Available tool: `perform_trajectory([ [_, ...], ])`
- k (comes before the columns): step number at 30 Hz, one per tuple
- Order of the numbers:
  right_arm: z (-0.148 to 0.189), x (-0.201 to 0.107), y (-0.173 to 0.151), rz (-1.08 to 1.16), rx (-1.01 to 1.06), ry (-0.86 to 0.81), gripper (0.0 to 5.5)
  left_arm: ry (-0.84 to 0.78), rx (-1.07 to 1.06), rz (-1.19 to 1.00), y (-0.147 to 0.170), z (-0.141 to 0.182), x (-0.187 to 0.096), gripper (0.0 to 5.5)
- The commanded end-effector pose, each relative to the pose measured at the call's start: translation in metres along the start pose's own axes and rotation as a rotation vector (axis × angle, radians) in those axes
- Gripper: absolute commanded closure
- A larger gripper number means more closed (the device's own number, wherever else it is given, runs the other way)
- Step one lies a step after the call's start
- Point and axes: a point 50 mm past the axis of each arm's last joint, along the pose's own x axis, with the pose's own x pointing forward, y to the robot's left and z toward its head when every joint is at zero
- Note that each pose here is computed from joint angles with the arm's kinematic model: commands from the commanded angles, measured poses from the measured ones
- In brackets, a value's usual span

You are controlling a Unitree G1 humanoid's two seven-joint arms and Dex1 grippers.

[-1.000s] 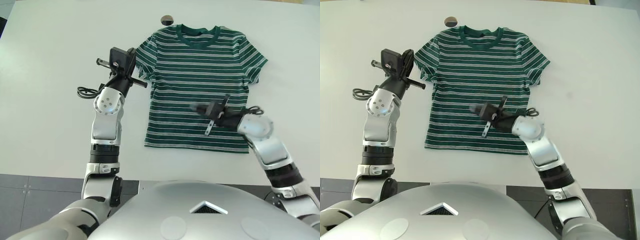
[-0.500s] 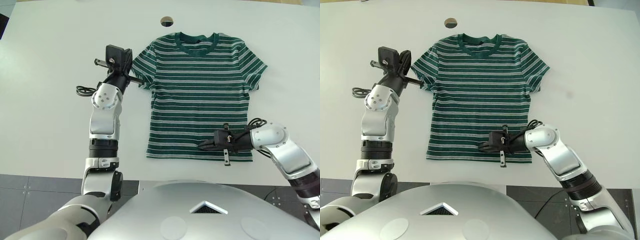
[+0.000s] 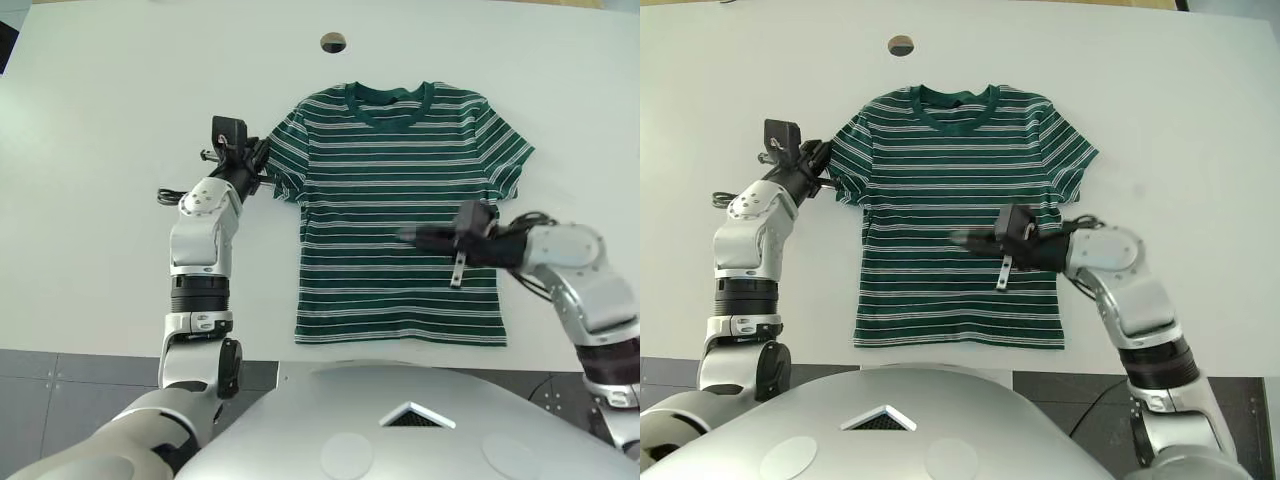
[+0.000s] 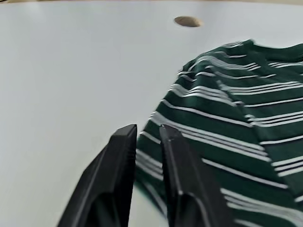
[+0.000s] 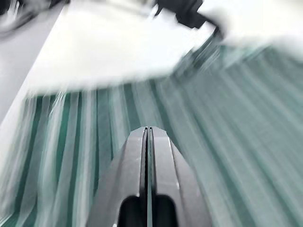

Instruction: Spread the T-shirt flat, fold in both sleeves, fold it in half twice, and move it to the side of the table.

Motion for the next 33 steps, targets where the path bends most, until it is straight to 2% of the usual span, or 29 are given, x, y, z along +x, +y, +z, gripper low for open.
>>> perform_trajectory([
  [1, 0.017, -0.009, -0.006, -0.080, -0.036, -0.057, 5.40, 0.024, 0.022, 0.014, 0.006, -0.002, -0.002, 4.01],
  [6, 0.020, -0.014, -0.010, -0.144, -0.039, -0.067, 5.40, 0.060, 0.019, 0.002, 0.009, -0.007, -0.001, 3.22],
  [13, 0.033, -0.023, -0.034, -0.343, -0.052, -0.146, 5.40, 0.142, -0.047, -0.085, 0.002, -0.017, 0.002, 3.15],
  [16, 0.040, -0.029, -0.047, -0.453, -0.064, -0.185, 5.40, 0.147, -0.054, -0.096, 0.000, -0.017, 0.001, 3.59],
  [18, 0.044, -0.038, -0.064, -0.617, -0.064, -0.201, 5.40, 0.145, -0.051, -0.109, -0.002, -0.017, 0.000, 3.95],
  [20, 0.035, -0.053, -0.086, -0.844, -0.075, -0.129, 5.40, 0.142, -0.050, -0.118, -0.004, -0.017, 0.000, 4.29],
  [22, 0.024, -0.065, -0.097, -0.979, -0.064, -0.066, 5.40, 0.138, -0.050, -0.127, -0.005, -0.015, 0.000, 4.61],
  [27, 0.000, -0.082, -0.105, -1.122, -0.058, 0.071, 5.40, 0.066, -0.062, -0.175, -0.015, 0.000, -0.001, 5.35],
  [33, -0.037, -0.089, -0.097, -1.170, 0.002, 0.226, 5.40, -0.027, -0.051, -0.282, -0.046, 0.029, 0.003, 5.35],
])
